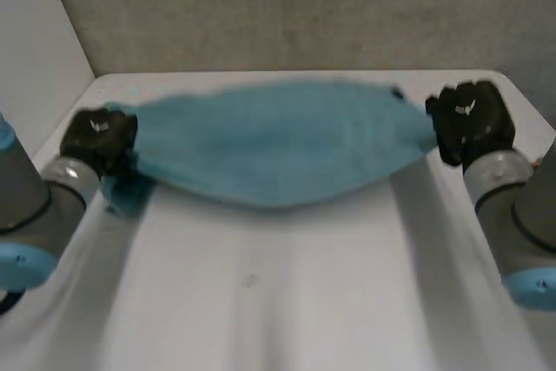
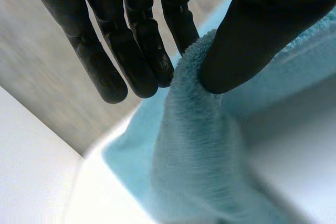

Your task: Fold the laundry

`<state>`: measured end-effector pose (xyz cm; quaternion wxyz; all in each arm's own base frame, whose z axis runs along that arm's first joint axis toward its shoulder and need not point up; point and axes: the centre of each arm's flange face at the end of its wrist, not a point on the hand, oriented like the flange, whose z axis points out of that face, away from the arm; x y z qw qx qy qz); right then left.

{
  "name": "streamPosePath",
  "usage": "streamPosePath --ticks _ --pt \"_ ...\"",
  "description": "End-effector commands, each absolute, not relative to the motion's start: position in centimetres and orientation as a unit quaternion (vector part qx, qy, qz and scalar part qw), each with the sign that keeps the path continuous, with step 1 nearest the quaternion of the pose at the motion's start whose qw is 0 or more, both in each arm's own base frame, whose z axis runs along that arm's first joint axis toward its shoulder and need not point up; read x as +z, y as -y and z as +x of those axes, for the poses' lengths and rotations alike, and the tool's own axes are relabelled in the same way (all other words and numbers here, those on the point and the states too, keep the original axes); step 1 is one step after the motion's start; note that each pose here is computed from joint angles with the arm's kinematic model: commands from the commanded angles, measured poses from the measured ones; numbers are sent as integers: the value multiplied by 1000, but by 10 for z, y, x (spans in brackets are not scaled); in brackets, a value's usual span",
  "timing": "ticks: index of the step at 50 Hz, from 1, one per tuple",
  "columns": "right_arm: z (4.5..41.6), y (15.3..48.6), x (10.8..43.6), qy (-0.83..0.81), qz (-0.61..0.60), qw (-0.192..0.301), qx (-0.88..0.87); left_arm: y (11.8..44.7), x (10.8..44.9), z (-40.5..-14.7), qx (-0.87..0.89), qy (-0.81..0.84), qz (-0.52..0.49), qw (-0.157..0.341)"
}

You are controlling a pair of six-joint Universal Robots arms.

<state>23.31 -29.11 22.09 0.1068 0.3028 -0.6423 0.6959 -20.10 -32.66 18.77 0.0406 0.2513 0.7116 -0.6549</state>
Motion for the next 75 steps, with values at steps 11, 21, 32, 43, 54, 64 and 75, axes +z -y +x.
streamPosePath --ticks 11,21,32,43,54,64,75 --pt "222 289 192 687 284 94 662 296 147 -192 -572 -777 263 30" --pt "205 303 195 710 211 66 668 273 150 -188 -558 -788 258 28" --pt "197 310 191 729 186 56 657 255 135 -176 -537 -807 236 60" --pt "199 310 184 738 189 54 646 285 127 -171 -582 -789 184 76" --pt "198 310 183 738 189 55 645 298 122 -172 -585 -787 181 77" --pt "197 311 183 739 188 55 645 309 119 -169 -588 -785 175 81" --pt "197 311 184 738 188 58 646 323 123 -159 -612 -770 157 93"
